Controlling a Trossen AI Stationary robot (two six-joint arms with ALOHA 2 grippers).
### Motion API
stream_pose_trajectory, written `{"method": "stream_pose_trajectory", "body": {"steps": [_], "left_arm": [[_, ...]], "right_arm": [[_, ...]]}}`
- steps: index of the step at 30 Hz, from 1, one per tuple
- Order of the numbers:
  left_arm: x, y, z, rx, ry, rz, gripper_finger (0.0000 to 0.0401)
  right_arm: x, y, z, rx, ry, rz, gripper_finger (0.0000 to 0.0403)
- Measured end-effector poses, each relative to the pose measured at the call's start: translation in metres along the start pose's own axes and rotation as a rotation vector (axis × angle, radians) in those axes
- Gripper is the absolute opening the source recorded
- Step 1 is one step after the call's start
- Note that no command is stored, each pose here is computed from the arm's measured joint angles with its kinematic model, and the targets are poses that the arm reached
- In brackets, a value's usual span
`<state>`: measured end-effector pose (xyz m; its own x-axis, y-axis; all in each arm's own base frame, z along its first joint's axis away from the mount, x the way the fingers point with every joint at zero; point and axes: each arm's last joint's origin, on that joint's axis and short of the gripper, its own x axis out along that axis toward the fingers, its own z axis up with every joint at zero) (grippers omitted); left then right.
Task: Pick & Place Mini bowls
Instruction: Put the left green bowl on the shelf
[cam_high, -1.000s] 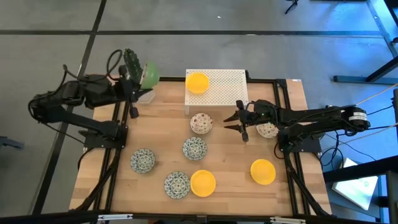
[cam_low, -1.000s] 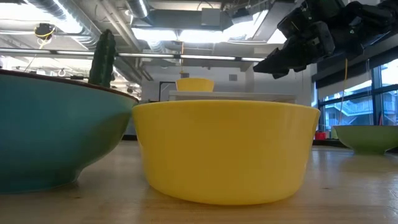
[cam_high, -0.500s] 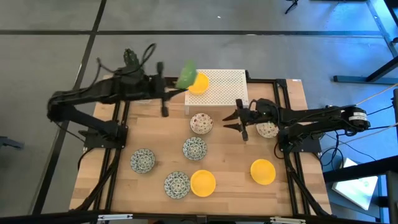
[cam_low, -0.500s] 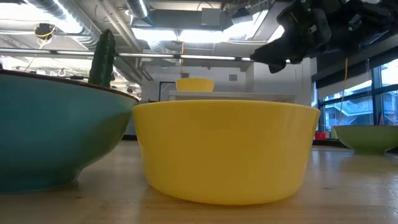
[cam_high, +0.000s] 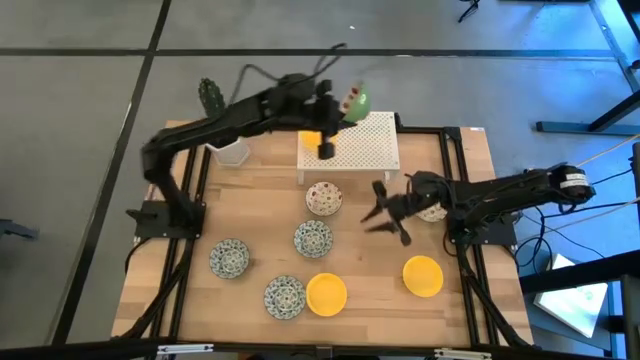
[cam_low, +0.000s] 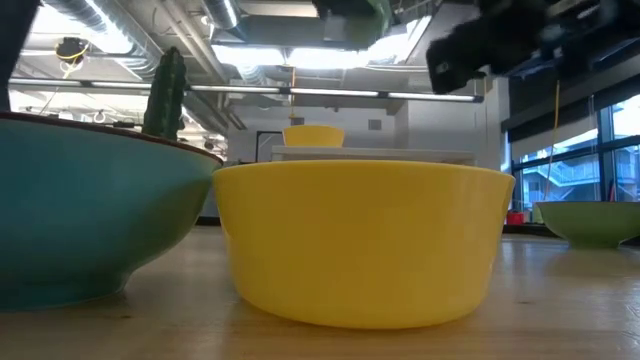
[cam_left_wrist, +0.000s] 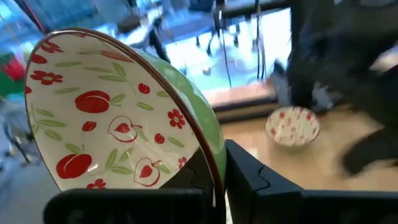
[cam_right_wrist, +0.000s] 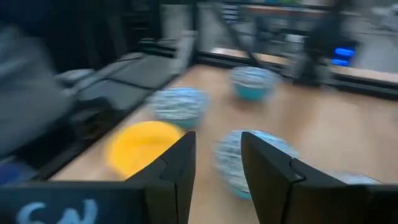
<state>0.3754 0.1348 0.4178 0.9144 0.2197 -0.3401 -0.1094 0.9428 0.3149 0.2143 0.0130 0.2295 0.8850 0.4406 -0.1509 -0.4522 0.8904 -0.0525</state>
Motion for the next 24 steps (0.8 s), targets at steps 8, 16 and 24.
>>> {"method": "stream_pose_trajectory", "body": {"steps": [8, 16, 24], "left_arm": [[0.063, 0.013, -0.027, 0.037, 0.174, -0.06, 0.0013], [0.109, -0.004, -0.042, 0.161, 0.338, -0.027, 0.0013], [0.131, -0.03, -0.05, 0.327, 0.443, -0.008, 0.0013]], "right_arm": [[0.013, 0.049, 0.0, -0.051, 0.025, 0.291, 0.0129], [0.016, 0.082, 0.003, -0.156, 0.001, 0.4, 0.0129], [0.012, 0.084, 0.008, -0.173, -0.028, 0.378, 0.0129]]}}
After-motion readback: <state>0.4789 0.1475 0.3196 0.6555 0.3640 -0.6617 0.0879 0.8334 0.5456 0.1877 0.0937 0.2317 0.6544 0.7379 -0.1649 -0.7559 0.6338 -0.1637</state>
